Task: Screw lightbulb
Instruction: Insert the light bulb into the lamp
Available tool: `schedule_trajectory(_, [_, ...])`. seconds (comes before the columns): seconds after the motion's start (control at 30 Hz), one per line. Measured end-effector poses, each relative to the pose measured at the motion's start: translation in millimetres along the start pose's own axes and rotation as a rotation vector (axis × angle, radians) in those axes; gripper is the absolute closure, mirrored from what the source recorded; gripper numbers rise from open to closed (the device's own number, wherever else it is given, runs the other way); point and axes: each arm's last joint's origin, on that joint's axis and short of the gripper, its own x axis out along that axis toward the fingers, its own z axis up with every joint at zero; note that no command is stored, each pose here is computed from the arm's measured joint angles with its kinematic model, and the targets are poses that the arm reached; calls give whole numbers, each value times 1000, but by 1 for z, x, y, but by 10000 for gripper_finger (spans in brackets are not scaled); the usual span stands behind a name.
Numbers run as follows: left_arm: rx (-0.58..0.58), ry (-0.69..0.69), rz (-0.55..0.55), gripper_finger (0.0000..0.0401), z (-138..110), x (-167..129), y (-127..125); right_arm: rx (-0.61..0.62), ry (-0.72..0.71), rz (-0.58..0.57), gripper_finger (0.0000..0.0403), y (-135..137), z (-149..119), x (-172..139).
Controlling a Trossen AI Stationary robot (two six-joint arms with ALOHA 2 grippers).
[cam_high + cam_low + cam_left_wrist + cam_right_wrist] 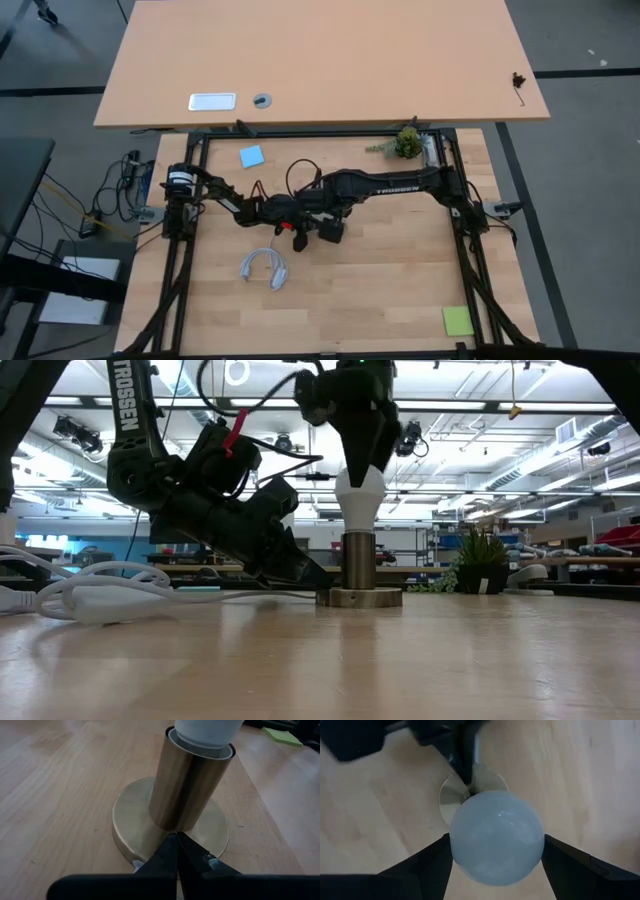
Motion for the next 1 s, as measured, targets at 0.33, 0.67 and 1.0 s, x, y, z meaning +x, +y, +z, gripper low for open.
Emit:
schedule_trajectory(0.33, [-7,0,2,394,0,0,0,99,36,40,108,-7,1,-1])
schedule_trajectory(0.67, [-8,0,3,394,0,0,0,-153,-36,23,62,-2,1,-19])
schedule_trajectory(1.0, [-8,0,2,394,0,0,0,-538,-93,10,52,3,2,-32])
